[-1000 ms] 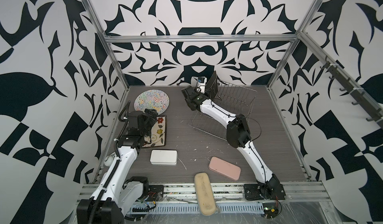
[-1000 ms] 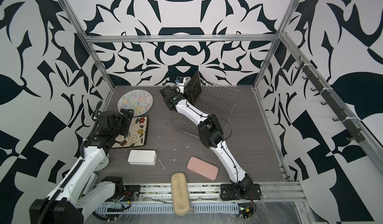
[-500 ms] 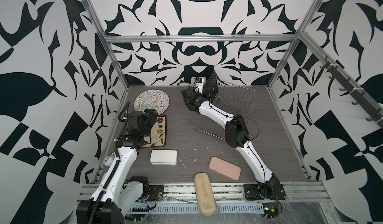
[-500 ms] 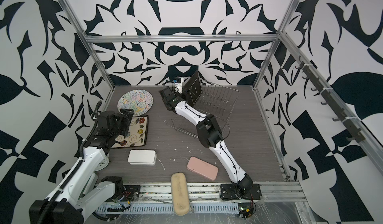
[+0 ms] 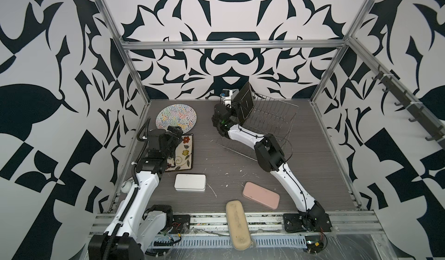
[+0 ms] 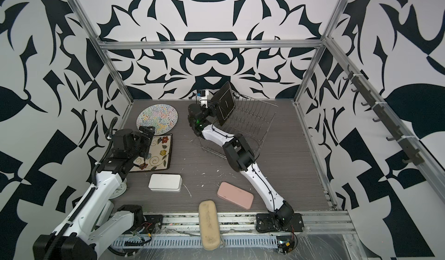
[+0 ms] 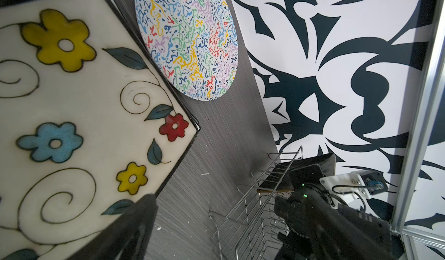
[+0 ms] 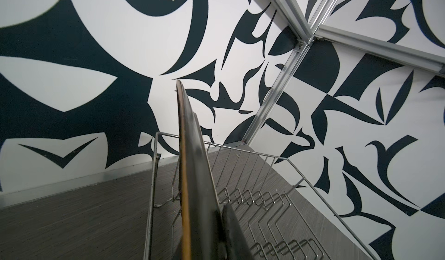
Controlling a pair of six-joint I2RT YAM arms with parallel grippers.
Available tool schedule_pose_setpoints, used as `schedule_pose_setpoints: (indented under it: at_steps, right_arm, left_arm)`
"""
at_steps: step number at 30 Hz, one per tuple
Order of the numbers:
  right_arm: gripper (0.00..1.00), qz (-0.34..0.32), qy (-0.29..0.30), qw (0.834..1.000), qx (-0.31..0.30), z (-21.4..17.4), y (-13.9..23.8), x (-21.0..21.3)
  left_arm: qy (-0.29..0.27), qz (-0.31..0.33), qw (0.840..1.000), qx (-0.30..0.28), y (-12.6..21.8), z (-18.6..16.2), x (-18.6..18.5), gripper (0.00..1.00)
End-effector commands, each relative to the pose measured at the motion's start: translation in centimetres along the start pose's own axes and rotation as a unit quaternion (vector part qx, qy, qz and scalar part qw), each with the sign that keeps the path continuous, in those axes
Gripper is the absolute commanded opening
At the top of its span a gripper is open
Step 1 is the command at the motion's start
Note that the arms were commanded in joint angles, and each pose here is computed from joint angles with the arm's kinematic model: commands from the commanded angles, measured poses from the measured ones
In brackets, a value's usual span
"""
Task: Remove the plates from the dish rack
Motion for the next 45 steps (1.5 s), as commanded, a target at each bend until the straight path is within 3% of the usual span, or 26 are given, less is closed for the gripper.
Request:
schedule_pose_setpoints:
  at_steps: [1,45]
  right_arm:
    - [0.0,-0.004,-0.111,0.994,-0.017,7.8,0.7,-2.7]
    - [0.0,0.029,-0.179,0.98,-0.077,16.1,1.0,-7.1]
  left_arm:
    - [-0.008,0.007,1.0,0.0,0.2,-0.2,0.5,0.99]
    - [-0.009,0.004,1.0,-0.008,0.9,-0.1,0.4,0.99]
Point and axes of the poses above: each gripper's point midway between its finger pads, its own y axis back along the fingers, its own x axis along the line the jaws close on, z = x × y, the point moved 5 cm from there along y, back along the fingers, and after that the axes turned 14 degrees about -y, right-handed, at the moved point
